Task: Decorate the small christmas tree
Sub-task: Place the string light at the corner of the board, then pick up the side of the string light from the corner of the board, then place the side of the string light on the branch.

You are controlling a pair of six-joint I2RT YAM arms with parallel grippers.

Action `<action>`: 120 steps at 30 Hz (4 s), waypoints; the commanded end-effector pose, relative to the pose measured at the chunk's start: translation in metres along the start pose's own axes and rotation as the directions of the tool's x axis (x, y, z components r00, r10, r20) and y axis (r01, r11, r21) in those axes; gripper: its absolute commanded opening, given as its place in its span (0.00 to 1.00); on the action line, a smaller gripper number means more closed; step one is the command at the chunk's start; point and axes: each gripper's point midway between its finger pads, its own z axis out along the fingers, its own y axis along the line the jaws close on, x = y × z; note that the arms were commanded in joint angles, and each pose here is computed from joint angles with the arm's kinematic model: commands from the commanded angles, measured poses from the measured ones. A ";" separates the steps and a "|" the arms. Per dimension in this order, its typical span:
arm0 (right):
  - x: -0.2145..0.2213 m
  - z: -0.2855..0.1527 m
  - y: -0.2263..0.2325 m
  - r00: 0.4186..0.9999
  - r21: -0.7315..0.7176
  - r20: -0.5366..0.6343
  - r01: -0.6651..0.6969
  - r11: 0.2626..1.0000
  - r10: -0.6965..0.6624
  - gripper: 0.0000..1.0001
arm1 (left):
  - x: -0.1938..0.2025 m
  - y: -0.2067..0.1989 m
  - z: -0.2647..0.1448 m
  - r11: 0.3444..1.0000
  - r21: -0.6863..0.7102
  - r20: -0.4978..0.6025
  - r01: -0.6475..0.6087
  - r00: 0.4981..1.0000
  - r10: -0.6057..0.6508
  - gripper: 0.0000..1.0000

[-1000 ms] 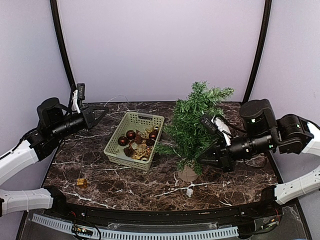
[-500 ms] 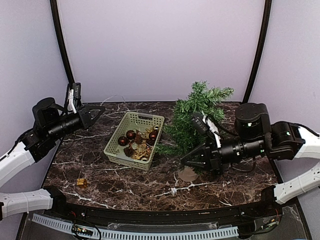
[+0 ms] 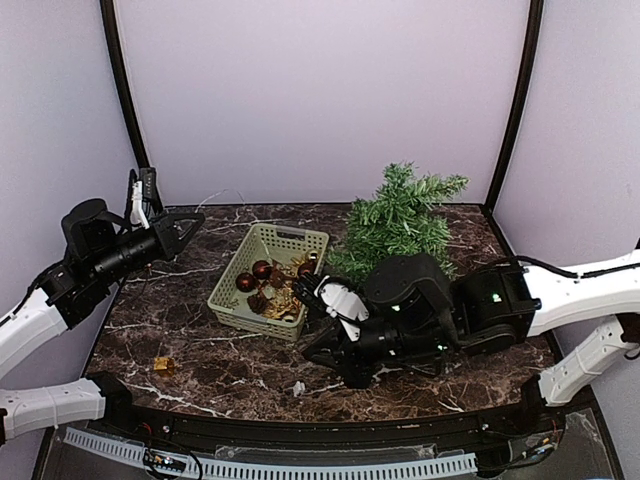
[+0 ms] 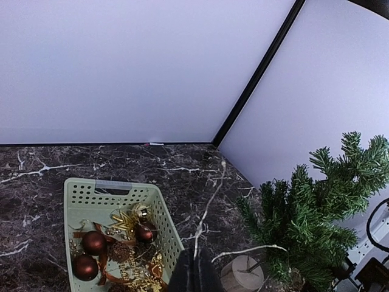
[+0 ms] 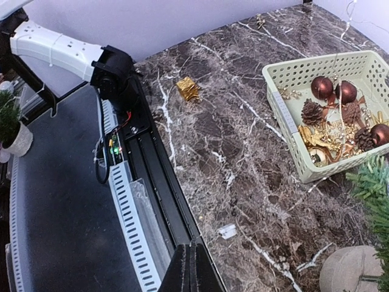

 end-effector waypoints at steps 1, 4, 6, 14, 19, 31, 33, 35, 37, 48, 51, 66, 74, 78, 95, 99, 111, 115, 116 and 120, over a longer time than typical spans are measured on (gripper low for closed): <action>-0.030 0.015 -0.002 0.992 0.052 0.118 -0.041 0.998 0.035 0.01 | -0.011 0.005 -0.002 0.999 -0.035 0.045 0.007 0.999 -0.005 0.00; -0.025 0.032 -0.005 0.993 0.081 0.112 -0.053 0.995 0.044 0.04 | -0.016 0.016 -0.001 0.994 -0.105 0.056 0.029 0.998 -0.023 0.00; -0.021 0.041 -0.008 0.993 0.111 0.104 -0.058 0.992 0.047 0.06 | -0.020 0.024 0.000 0.986 -0.158 0.066 0.047 0.997 -0.037 0.00; -0.013 0.067 -0.005 0.992 0.172 0.111 -0.080 0.982 0.062 0.49 | -0.041 0.029 -0.006 0.977 -0.203 0.150 0.063 0.988 -0.033 0.00; -0.007 0.089 -0.009 0.997 0.248 0.065 -0.059 0.967 0.044 0.61 | -0.048 0.033 -0.015 0.969 -0.237 0.189 0.063 0.982 -0.018 0.00; 0.041 0.142 -0.053 0.971 0.495 -0.106 -0.134 0.859 0.213 0.57 | -0.048 0.035 -0.021 0.964 -0.263 0.184 0.044 0.983 0.005 0.00; 0.050 0.147 -0.061 0.959 0.506 -0.112 -0.171 0.846 0.260 0.56 | -0.047 0.035 -0.021 0.965 -0.260 0.181 0.043 0.984 0.004 0.00; 0.057 0.149 -0.072 0.949 0.528 -0.115 -0.193 0.827 0.295 0.55 | -0.047 0.034 -0.020 0.966 -0.254 0.178 0.042 0.984 0.004 0.00; 0.062 0.151 -0.082 0.943 0.543 -0.110 -0.207 0.814 0.313 0.54 | -0.046 0.032 -0.020 0.969 -0.245 0.175 0.041 0.985 0.003 0.00; 0.062 0.184 -0.113 0.946 0.564 -0.095 -0.205 0.800 0.310 0.44 | -0.040 0.029 -0.013 0.977 -0.209 0.157 0.038 0.988 -0.005 0.00; 0.059 0.189 -0.114 0.951 0.568 -0.099 -0.187 0.801 0.293 0.33 | -0.041 0.028 -0.012 0.978 -0.206 0.157 0.035 0.988 -0.003 0.00; -0.006 0.114 -0.046 0.989 0.327 0.018 -0.147 0.934 0.149 0.00 | -0.042 0.033 -0.009 0.974 -0.221 0.164 0.050 0.986 -0.013 0.00; -0.016 0.046 -0.010 0.988 0.134 0.061 -0.148 0.980 0.141 0.00 | -0.049 0.035 -0.009 0.969 -0.243 0.167 0.050 0.986 -0.009 0.00; -0.016 0.010 -0.013 0.984 0.118 0.096 -0.159 0.980 0.148 0.00 | -0.056 0.038 -0.011 0.963 -0.266 0.184 0.051 0.983 -0.001 0.00; 0.003 -0.124 -0.102 0.955 0.484 0.237 -0.275 0.831 0.178 0.00 | -0.080 0.069 0.002 0.957 -0.265 0.206 0.117 0.977 -0.062 0.00; 0.012 -0.127 -0.105 0.963 0.505 0.207 -0.259 0.823 0.176 0.00 | -0.087 0.084 0.005 0.956 -0.244 0.217 0.162 0.970 -0.109 0.00; 0.025 -0.128 -0.105 0.956 0.469 0.207 -0.282 0.837 0.206 0.00 | -0.097 0.081 -0.004 0.976 -0.195 0.252 0.093 0.967 -0.042 0.00; 0.021 -0.133 -0.097 0.948 0.401 0.232 -0.296 0.867 0.216 0.00 | -0.102 0.075 -0.019 0.978 -0.199 0.276 0.065 0.961 -0.008 0.00; 0.021 -0.134 -0.095 0.948 0.387 0.233 -0.295 0.873 0.217 0.00 | -0.104 0.072 -0.023 0.979 -0.196 0.282 0.059 0.959 -0.001 0.00; 0.020 -0.139 -0.092 0.945 0.365 0.237 -0.302 0.881 0.226 0.00 | -0.099 0.065 -0.032 0.982 -0.181 0.279 0.049 0.960 0.003 0.00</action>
